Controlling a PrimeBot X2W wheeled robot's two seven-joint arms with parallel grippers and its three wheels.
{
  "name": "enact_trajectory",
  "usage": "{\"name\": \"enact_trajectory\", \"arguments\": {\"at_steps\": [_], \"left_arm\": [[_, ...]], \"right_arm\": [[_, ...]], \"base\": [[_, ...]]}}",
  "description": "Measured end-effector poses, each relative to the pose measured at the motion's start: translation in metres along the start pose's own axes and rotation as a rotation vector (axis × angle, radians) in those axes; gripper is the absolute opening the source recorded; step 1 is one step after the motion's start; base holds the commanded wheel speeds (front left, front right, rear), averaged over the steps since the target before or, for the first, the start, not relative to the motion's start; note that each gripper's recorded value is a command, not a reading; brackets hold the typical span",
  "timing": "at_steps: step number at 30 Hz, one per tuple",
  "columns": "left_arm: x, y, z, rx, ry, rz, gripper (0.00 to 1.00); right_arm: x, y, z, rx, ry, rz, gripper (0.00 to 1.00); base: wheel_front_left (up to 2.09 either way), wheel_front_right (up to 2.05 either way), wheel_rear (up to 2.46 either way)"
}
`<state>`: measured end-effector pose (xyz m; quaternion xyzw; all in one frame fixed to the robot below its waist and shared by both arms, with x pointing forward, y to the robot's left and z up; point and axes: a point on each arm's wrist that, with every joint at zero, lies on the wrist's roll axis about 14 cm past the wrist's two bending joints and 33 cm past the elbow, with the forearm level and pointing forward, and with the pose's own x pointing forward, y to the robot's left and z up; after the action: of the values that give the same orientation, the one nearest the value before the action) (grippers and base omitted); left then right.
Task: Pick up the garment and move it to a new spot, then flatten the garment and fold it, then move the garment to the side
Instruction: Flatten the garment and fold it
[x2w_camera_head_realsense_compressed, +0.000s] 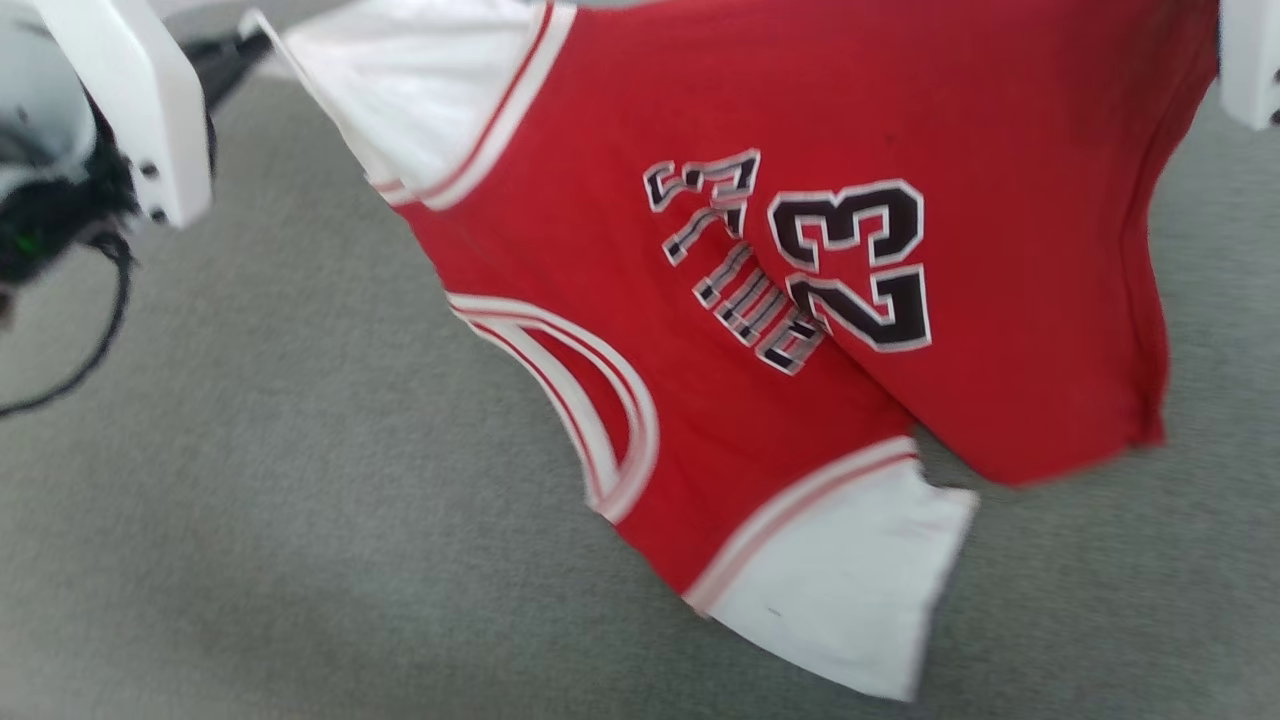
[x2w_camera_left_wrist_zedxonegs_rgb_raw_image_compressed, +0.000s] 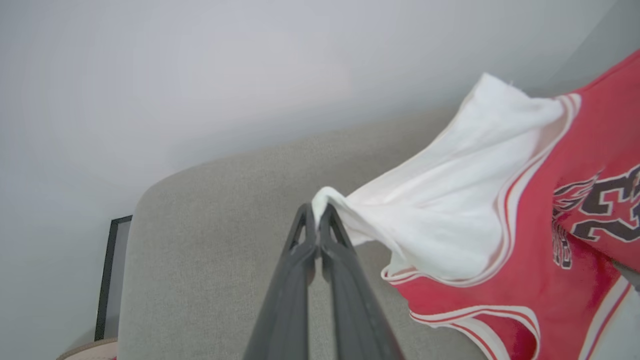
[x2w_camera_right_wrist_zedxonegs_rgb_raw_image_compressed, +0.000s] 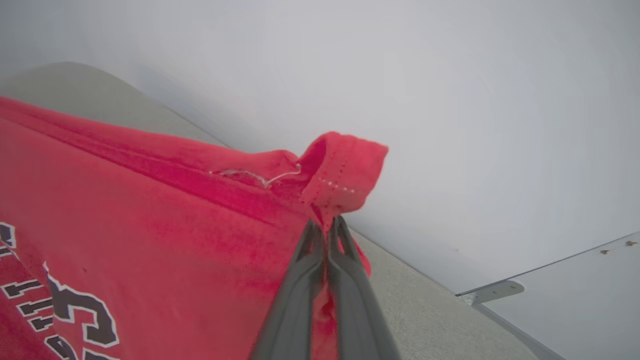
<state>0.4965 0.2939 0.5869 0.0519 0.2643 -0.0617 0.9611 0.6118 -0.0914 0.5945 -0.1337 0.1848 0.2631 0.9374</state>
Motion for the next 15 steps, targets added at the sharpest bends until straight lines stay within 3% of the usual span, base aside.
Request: {"name": "enact_trajectory", "arguments": {"at_steps": [12,15], "left_arm": [[-0.022,-0.017,0.109,0.075,-0.215,0.001,0.0],[-0.02,-0.016,0.132,0.077,-0.279,0.017,0.0]], "right_arm": [[-0.085,-0.038,0.06,0.015,-0.179,-0.157,0.0],[-0.083,-0.045,0.06,0.024,-0.191,-0.188,0.0]], "base": [[0.0,0.0,0.0],[0.0,0.0,0.0]]}}
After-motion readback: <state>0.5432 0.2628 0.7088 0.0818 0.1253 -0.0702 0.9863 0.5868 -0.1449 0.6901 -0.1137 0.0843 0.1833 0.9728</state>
